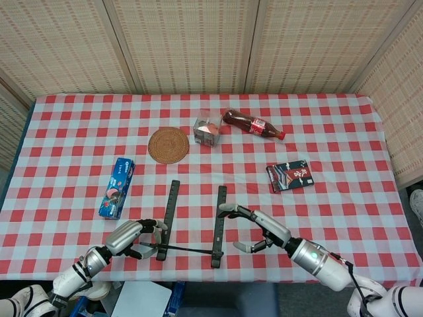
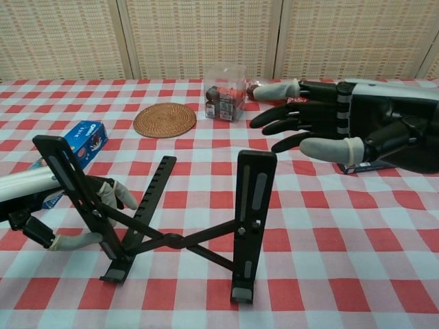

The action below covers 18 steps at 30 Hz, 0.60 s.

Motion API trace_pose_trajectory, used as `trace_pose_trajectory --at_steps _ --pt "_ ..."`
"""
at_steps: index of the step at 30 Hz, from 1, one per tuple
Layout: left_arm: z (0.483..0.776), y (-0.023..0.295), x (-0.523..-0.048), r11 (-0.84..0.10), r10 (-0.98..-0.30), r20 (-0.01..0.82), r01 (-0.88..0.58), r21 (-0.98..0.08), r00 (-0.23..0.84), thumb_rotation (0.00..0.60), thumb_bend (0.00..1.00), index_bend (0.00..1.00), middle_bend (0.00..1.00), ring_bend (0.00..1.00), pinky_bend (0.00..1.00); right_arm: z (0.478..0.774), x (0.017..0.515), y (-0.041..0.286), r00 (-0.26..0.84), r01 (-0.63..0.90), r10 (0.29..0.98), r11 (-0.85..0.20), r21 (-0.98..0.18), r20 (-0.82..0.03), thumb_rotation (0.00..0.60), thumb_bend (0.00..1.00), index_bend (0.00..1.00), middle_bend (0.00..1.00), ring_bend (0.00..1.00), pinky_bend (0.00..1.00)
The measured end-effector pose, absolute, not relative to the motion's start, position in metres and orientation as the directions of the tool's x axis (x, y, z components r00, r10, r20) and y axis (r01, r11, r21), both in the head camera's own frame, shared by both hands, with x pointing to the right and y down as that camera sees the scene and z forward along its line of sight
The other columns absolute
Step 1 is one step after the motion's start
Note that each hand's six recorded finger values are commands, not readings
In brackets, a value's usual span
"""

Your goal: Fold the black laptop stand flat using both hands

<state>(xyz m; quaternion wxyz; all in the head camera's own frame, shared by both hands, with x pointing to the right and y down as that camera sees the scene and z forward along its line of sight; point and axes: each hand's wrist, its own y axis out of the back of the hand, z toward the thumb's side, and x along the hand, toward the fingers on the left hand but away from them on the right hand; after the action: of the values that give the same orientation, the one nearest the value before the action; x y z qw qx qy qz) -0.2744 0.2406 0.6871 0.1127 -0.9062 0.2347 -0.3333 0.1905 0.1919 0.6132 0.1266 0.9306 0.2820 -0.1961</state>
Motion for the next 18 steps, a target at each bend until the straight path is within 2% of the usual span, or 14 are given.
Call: trace_pose_trajectory --at_steps 11,15,18 --pt "0.686 0.242 -0.274 -0.866 -0.498 0.549 -0.347 -0.361 0.671 0.6 0.37 0.52 0.26 0.24 0.3 0.617 0.192 0.195 0.763 0.566 0.465 -0.817 0.115 -0.449 0.6 0.3 0.12 0.21 0.13 0.14" --pt "0.685 0.241 -0.274 -0.865 -0.5 0.547 -0.35 -0.361 0.671 0.6 0.38 0.52 0.26 0.24 0.3 0.62 0.193 0.197 0.758 0.543 0.46 -0.838 0.055 -0.462 0.6 0.3 0.14 0.21 0.13 0.14" --pt "0.685 0.242 -0.275 -0.864 -0.5 0.546 -0.35 -0.362 0.672 0.6 0.38 0.52 0.26 0.24 0.3 0.624 0.193 0.201 0.749 0.508 0.453 -0.861 -0.019 -0.483 0.6 0.3 0.21 0.21 0.13 0.14"
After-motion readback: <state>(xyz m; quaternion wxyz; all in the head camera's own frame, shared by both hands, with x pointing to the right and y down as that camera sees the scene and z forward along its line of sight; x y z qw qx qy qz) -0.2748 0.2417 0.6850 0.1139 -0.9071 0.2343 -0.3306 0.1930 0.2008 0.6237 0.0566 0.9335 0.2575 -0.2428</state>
